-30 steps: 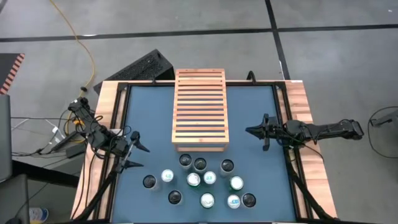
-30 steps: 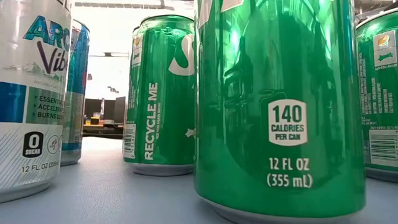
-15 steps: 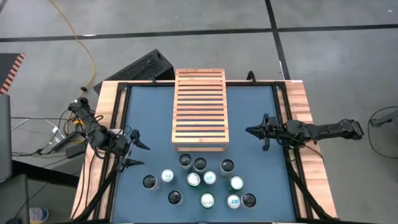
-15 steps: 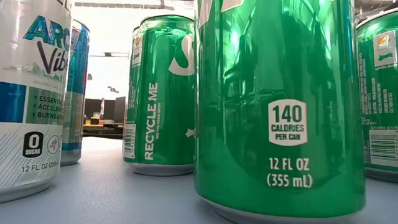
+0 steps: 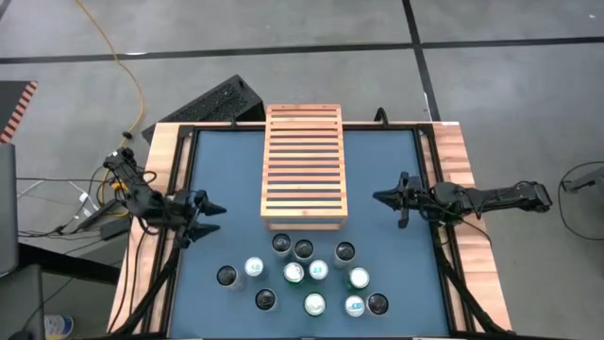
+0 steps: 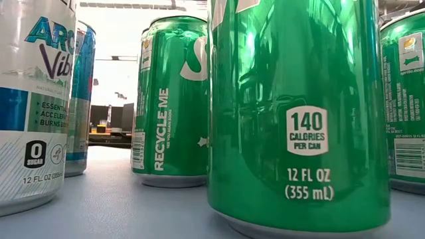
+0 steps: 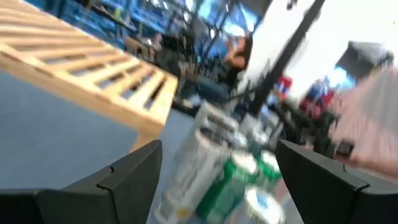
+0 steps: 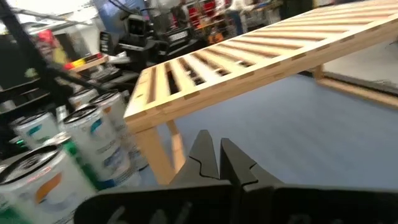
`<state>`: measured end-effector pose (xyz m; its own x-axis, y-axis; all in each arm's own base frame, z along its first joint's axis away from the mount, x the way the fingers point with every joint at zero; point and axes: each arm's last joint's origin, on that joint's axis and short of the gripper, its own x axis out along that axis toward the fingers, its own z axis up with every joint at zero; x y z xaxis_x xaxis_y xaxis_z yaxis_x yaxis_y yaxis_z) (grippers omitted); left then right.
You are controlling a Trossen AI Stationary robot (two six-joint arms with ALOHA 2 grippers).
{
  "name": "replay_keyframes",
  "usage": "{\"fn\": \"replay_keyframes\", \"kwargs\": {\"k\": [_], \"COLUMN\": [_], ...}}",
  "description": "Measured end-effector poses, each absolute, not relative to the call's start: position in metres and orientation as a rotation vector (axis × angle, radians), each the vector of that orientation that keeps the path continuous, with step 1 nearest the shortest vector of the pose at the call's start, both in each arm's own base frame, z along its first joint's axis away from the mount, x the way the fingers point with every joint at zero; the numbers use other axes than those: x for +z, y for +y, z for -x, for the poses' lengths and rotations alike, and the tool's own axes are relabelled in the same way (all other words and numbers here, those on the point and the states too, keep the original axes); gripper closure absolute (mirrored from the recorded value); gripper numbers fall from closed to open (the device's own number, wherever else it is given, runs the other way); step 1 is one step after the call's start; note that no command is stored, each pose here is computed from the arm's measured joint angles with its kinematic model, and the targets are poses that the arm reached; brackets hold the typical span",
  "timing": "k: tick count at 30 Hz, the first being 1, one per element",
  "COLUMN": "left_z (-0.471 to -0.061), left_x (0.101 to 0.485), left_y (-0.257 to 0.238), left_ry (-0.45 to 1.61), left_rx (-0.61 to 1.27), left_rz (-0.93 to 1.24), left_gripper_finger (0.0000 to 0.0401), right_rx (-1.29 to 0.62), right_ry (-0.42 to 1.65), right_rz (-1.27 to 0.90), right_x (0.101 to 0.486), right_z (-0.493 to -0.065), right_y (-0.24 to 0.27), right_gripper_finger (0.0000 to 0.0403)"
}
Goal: Place canned beverage on shelf
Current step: Put the white yellow soda can on the shelf
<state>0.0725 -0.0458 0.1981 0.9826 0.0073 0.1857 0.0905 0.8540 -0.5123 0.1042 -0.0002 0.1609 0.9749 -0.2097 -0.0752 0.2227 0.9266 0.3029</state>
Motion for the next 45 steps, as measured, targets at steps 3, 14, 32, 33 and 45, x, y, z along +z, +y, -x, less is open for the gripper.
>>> {"fn": "replay_keyframes", "kwargs": {"k": [3,14,32,33,45], "left_z": [-0.069,-0.052,-0.095,-0.102,-0.156], "left_x": [0.212,0.244,0.425,0.431,0.471], "left_y": [-0.041,-0.020,-0.060,-0.066,-0.124], "left_ry": [-0.306,-0.629,-0.220,-0.150,0.538], "left_rx": [-0.036,-0.009,0.027,0.047,0.142], "left_rz": [0.700,0.999,0.610,0.601,0.598], "left_gripper_finger": [0.0099,0.0099,0.0099,0.0099,0.0099], "right_rx": [-0.239,-0.236,-0.195,-0.185,-0.168], "right_ry": [0.038,0.010,-0.170,-0.185,-0.213], "right_rz": [-0.316,-0.440,-0.867,-0.877,-0.882], "right_x": [0.161,0.162,0.175,0.177,0.180], "right_z": [-0.104,-0.104,-0.104,-0.104,-0.104], "right_y": [-0.002,-0.002,-0.003,-0.003,-0.002], "right_gripper_finger": [0.0403,0.0403,0.0403,0.0403,0.0403]}}
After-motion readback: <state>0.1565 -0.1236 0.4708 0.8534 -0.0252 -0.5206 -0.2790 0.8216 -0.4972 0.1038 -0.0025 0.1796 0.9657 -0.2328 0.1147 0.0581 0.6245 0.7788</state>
